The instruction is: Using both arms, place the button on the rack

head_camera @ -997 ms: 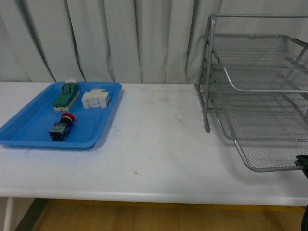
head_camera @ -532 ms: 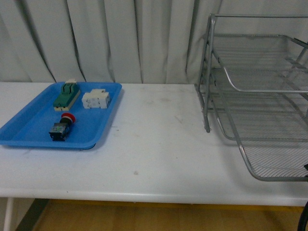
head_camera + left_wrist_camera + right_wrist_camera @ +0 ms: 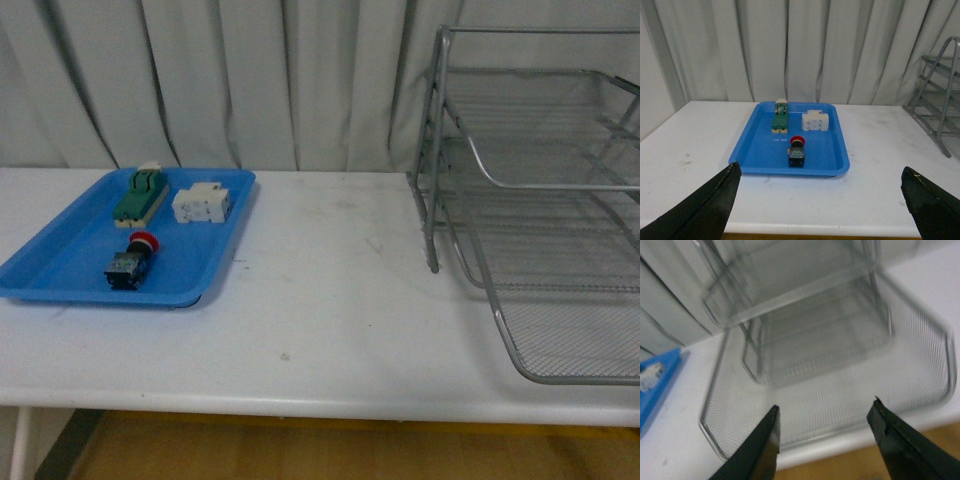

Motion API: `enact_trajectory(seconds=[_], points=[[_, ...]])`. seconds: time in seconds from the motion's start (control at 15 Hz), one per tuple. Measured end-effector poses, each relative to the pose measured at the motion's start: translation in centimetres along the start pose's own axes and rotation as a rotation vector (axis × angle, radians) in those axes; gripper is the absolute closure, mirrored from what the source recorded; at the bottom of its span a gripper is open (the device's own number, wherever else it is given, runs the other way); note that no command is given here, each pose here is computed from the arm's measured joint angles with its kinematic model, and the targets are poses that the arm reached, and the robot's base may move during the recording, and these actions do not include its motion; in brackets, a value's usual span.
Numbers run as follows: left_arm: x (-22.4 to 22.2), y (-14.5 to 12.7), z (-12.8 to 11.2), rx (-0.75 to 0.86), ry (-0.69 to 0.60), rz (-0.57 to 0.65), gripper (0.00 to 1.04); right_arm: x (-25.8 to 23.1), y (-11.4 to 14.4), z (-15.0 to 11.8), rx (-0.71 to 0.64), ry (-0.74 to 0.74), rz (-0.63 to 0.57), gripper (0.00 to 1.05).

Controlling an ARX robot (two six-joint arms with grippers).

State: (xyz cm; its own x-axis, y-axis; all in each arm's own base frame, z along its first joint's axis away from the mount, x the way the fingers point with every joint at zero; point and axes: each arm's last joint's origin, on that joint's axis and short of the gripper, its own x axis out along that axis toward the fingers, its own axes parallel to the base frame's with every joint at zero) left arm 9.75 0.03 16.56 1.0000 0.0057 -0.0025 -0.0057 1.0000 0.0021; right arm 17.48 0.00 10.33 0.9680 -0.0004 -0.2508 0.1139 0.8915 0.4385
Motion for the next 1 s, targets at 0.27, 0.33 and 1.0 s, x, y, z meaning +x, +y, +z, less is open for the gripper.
enact_trajectory(seconds=[0.27,0.33,1.0], points=[[0.0,0.0,0.0,0.0,-0.002,-0.006,0.07,-2.9,2.0,4.0,-0.448,-0.26,0.064,1.03],[0.0,0.0,0.0,0.0,-0.002,-0.006,0.07,-3.3,2.1,4.2,-0.454,-0.267,0.065,1.03],[0.0,0.0,0.0,0.0,-0.002,-0.006,0.07,-6.6,2.3,4.6,-0.461,-0.258,0.062,1.03]])
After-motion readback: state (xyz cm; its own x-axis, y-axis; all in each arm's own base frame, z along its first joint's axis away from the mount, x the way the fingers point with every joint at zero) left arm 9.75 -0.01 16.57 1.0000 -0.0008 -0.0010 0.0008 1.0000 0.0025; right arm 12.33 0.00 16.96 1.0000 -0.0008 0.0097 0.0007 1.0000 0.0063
